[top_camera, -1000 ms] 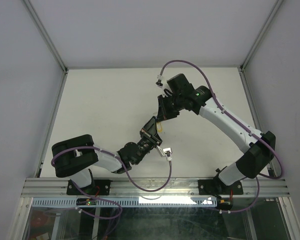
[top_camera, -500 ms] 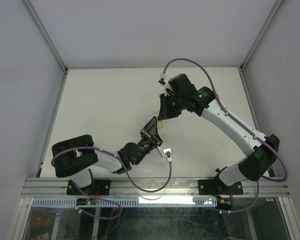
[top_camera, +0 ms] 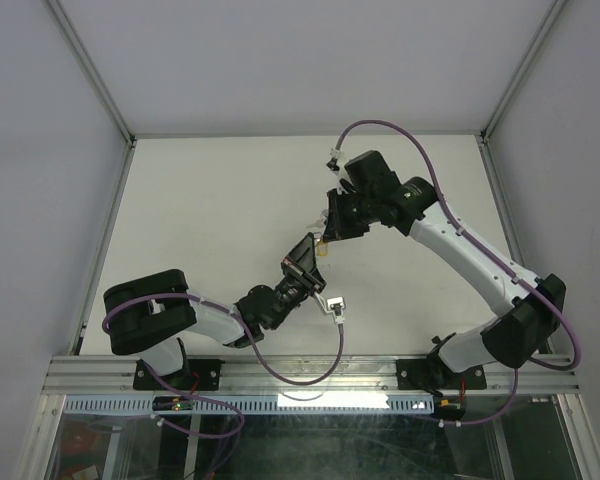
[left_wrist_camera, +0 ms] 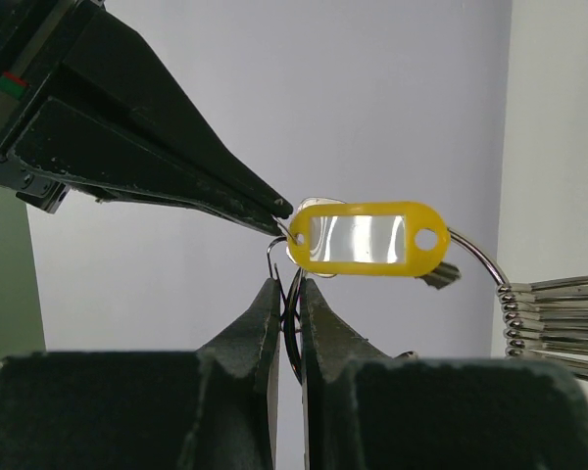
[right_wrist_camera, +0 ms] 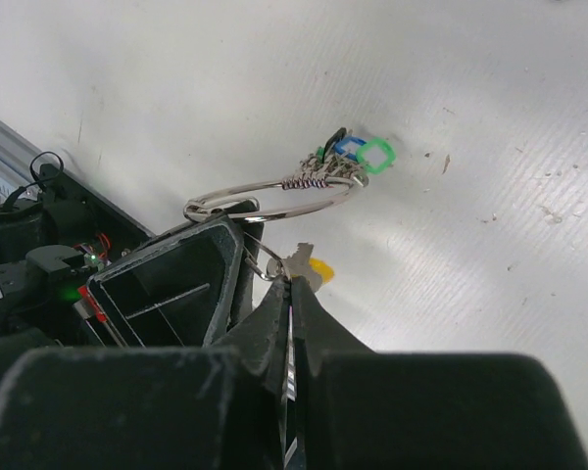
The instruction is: Put the keys on the keyring
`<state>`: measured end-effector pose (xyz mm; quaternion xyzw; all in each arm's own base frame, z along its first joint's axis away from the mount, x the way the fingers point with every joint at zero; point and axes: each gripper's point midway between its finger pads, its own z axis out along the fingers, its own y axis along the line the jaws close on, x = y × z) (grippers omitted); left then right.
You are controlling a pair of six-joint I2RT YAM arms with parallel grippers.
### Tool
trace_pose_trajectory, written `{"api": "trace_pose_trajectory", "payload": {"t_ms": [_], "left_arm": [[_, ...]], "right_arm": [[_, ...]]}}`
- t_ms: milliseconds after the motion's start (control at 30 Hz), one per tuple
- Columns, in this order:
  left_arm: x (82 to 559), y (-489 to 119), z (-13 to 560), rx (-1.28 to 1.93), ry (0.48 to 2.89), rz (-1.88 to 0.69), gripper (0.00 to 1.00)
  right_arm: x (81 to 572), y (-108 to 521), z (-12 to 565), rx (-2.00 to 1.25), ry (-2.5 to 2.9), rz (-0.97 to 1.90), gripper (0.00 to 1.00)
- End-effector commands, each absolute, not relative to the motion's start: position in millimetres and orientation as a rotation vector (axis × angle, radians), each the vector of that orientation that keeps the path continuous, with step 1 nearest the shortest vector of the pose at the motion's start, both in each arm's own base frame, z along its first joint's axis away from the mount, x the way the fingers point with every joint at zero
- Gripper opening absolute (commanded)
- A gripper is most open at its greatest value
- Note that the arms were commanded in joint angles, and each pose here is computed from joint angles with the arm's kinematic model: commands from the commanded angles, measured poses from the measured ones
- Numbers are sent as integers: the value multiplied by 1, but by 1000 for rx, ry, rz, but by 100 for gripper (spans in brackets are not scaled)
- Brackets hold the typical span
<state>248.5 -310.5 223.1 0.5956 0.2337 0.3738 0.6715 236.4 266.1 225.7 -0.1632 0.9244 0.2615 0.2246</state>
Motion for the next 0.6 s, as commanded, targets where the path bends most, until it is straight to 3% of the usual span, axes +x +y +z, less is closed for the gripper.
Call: {"api": "trace_pose_trajectory", "payload": {"t_ms": [0,233,367,567], "left_arm": [[247,-307,253,1223,530,833,0],[248,-307,253,1217,537,830,0],[248,-306,257,1197,545,817,0],[247,-306,265,1144,573,771,0]], "right_arm": [[240,260,238,-405,2501,741,0],[242,256,240,-380,2461,772,1],[243,255,253,-406,2374,809,16],[243,246,275,-530,2190,782,30]]}}
